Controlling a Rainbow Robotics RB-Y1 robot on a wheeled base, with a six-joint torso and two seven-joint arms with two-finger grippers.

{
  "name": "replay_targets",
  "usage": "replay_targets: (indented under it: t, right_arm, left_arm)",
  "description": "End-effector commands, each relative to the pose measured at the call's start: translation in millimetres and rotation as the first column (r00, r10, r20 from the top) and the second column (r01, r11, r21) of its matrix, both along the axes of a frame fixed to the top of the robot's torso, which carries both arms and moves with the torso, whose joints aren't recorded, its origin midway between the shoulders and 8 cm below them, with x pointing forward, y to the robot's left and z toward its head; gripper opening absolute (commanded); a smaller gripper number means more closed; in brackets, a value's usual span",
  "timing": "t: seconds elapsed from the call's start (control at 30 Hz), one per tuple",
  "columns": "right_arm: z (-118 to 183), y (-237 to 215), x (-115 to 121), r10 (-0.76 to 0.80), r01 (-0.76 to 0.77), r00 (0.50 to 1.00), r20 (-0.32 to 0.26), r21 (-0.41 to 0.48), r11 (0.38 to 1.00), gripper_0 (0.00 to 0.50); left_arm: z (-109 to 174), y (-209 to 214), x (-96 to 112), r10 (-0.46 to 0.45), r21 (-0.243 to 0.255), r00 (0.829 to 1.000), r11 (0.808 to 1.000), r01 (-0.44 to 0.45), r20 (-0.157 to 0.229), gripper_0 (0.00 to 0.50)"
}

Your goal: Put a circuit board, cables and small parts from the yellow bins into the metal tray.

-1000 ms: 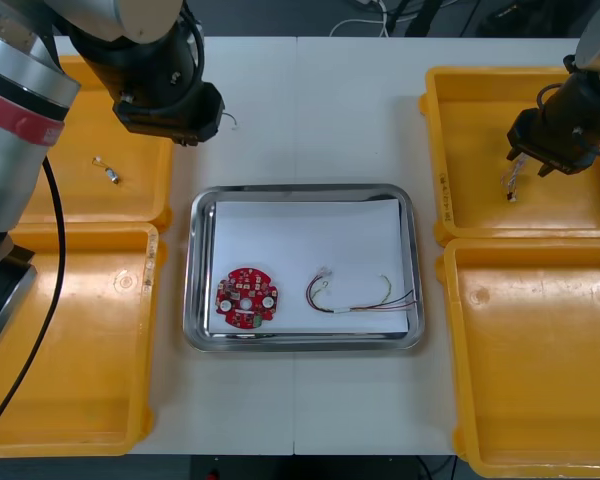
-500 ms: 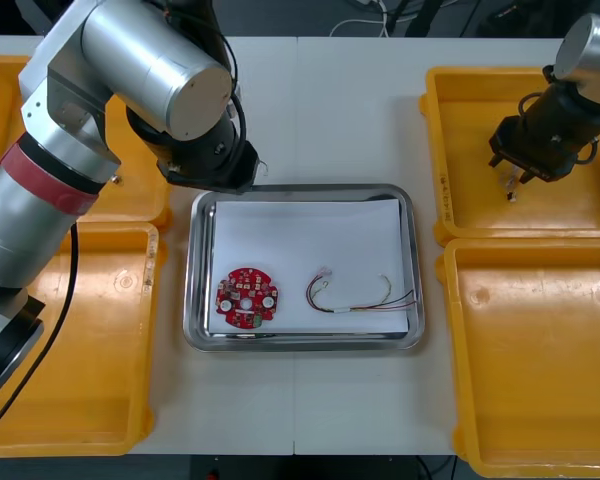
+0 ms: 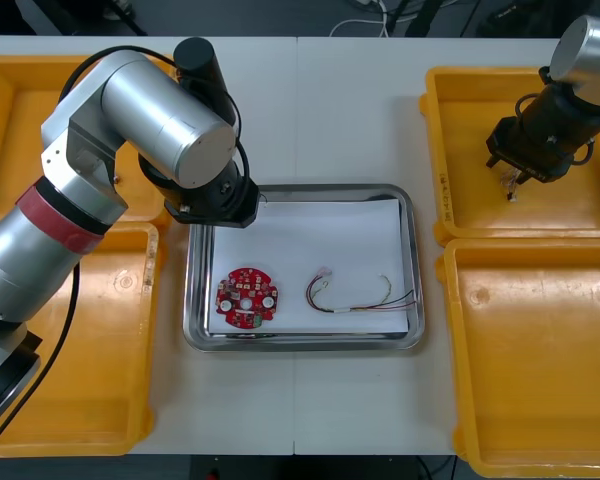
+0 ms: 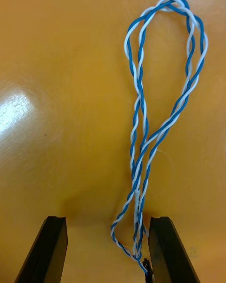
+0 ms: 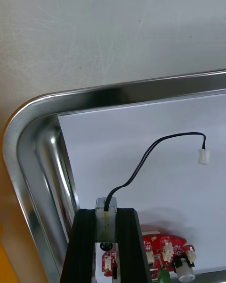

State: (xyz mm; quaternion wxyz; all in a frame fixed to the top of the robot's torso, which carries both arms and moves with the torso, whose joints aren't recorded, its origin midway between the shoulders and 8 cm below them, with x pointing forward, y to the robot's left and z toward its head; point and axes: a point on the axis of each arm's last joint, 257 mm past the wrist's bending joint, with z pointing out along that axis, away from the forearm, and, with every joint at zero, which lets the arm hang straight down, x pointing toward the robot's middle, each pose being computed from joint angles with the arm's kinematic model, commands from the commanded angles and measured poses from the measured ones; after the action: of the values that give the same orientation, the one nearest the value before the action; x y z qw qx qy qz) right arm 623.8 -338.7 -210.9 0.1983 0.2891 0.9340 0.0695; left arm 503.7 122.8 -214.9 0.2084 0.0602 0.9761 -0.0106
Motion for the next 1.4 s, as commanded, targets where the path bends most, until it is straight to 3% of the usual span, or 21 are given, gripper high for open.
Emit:
replay_targets:
  t: [0.03, 0.8, 0.83, 0.9, 0.93, 1.0, 1.33, 1.4]
  right_arm:
    - [21.1, -4.2, 11.2, -0.031, 0.031, 0.999, 0.042, 0.002, 1.0, 0.5]
    - [16.6, -8.9, 11.8, -0.031, 0.033, 0.998, 0.052, -0.024, 0.999, 0.5]
    - [17.3, -9.0, 12.6, -0.031, 0.033, 0.998, 0.055, -0.024, 0.999, 0.5]
    - [16.7, -9.3, 12.1, -0.031, 0.033, 0.998, 0.053, -0.026, 0.999, 0.5]
    - [16.7, -9.3, 12.1, -0.03, 0.031, 0.998, 0.053, -0.026, 0.999, 0.5]
    - [16.0, -9.8, 11.9, -0.032, 0.034, 0.998, 0.053, -0.026, 0.999, 0.5]
    - [13.3, -10.4, 10.6, -0.032, 0.034, 0.998, 0.049, -0.025, 0.999, 0.5]
    - [12.9, -10.8, 10.6, -0.029, 0.03, 0.998, 0.049, -0.028, 0.999, 0.081]
  left_arm:
    - [-7.7, -11.0, -3.7, -0.014, 0.001, 1.0, 1.0, 0.014, 0.027, 0.0]
    - [-30.1, -13.4, 4.0, 0.009, -0.036, 1.0, 0.999, -0.009, 0.012, 0.012]
    - [-29.6, -13.5, 4.2, 0.008, -0.036, 1.0, 0.999, -0.008, 0.014, 0.081]
    - [-29.9, -12.8, 4.5, 0.014, -0.038, 1.0, 0.999, -0.013, 0.013, 0.292]
    - [-29.8, -12.5, 4.8, 0.014, -0.037, 1.0, 0.999, -0.014, 0.014, 0.336]
    - [-30.0, -12.5, 4.3, 0.021, -0.04, 1.0, 0.999, -0.021, 0.011, 0.5]
    - [-24.9, -15.1, 4.8, 0.034, -0.055, 0.999, 0.998, -0.033, 0.022, 0.5]
    - [-23.2, -15.4, 4.5, 0.036, -0.058, 0.999, 0.998, -0.035, 0.024, 0.5]
